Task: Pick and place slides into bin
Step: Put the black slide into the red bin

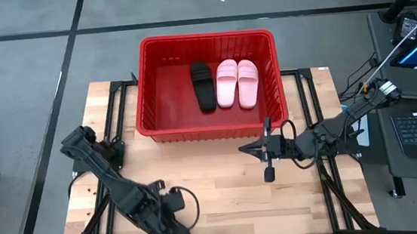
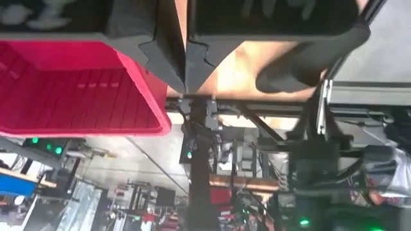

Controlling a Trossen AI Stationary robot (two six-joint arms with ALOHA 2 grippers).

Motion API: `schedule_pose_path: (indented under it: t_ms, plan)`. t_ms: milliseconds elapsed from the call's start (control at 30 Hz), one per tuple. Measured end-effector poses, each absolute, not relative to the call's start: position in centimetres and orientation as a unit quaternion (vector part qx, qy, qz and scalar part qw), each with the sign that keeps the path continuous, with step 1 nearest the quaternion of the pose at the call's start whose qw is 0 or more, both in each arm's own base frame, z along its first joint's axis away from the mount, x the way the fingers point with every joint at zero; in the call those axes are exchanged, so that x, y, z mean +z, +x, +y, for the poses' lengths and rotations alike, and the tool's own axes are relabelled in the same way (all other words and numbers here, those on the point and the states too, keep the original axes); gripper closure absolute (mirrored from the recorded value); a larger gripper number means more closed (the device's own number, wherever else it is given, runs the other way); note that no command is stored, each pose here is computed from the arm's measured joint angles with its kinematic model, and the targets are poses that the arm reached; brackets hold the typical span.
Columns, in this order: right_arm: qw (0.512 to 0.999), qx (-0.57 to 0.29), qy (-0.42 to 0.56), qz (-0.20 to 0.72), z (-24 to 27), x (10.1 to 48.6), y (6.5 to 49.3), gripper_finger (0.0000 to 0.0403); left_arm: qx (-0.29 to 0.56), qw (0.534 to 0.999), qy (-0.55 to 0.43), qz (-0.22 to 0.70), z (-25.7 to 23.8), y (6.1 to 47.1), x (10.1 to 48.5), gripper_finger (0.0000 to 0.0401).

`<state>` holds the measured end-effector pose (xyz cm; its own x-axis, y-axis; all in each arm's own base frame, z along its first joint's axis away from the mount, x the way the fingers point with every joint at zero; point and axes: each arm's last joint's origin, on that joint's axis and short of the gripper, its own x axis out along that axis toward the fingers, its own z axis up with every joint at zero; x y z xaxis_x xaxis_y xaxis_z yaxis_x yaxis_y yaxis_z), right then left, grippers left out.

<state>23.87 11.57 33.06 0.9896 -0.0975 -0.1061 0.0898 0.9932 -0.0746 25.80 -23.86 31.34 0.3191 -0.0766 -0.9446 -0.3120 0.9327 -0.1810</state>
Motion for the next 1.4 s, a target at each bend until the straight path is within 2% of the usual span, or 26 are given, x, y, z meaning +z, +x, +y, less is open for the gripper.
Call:
schedule_pose_path:
  t_ms: [300,667,1167,1400]
  plan:
    - [0.996,-0.050,-0.014,0.076,11.5,32.6,23.8,0.0389,0.140,0.719,-0.245,0.636,-27.3,26.2,26.8,0.0302]
    - [0.996,-0.035,-0.002,0.082,11.6,32.5,23.8,0.0389,0.249,0.669,-0.321,0.623,-28.4,24.3,26.4,0.0302]
    - [0.994,-0.035,-0.013,0.103,11.6,32.0,23.7,0.0389,0.327,0.652,-0.327,0.601,-27.9,23.5,26.2,0.0302]
    - [0.994,-0.035,-0.014,0.105,11.6,32.0,23.7,0.0389,0.348,0.650,-0.311,0.599,-28.4,24.0,24.7,0.0302]
